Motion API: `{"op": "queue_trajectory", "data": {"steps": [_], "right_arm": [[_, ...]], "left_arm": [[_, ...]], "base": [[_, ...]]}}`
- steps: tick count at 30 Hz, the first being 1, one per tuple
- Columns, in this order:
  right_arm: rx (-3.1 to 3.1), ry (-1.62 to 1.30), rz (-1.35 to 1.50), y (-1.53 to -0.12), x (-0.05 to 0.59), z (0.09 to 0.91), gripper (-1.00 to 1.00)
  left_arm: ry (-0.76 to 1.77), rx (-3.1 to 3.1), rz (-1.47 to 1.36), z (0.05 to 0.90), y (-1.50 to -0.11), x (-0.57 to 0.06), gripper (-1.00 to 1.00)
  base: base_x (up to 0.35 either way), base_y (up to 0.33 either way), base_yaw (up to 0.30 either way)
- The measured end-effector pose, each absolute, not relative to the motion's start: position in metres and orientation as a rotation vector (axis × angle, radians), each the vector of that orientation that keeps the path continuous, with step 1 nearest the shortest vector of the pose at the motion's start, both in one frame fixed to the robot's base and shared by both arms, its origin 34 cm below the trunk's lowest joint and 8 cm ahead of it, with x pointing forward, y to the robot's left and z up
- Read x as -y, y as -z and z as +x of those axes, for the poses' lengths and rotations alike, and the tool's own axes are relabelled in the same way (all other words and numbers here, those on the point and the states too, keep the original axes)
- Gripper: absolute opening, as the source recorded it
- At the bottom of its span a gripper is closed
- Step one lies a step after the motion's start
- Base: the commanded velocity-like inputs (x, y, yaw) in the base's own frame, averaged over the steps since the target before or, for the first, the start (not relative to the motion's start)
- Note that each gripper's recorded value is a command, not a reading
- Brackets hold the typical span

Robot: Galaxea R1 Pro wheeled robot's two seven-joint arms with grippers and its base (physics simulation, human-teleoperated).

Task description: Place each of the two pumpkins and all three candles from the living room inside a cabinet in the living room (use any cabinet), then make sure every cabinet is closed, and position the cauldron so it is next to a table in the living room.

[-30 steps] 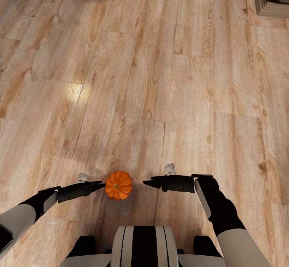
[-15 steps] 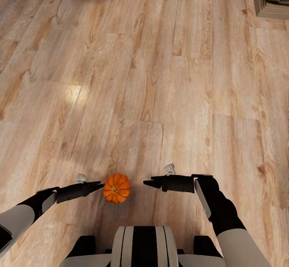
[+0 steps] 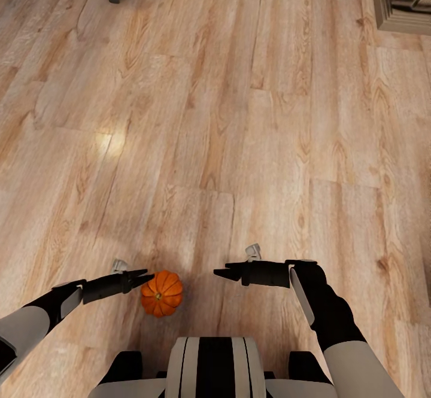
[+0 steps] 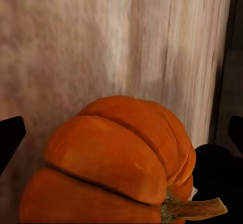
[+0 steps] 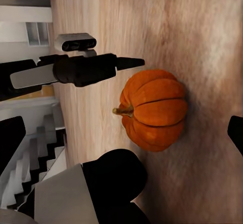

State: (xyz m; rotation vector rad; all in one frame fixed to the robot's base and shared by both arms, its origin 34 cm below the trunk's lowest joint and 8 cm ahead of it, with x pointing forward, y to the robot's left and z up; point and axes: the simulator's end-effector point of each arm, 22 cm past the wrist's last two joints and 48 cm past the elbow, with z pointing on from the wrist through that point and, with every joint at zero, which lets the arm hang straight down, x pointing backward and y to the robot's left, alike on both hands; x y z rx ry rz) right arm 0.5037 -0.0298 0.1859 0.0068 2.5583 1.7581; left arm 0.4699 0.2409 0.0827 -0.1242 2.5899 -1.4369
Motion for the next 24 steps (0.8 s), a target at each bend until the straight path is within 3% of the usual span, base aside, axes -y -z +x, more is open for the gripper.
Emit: {"op": "queue_trajectory", "data": {"steps": [24], "right_arm": [[-2.565, -1.754, 0.004, -0.185, 0.03, 0.503, 1.0]], "left_arm": [[1.431, -2.754, -0.138, 0.41, -0.074, -0.26, 1.0]], "base": [[0.0, 0.0, 0.0]]}}
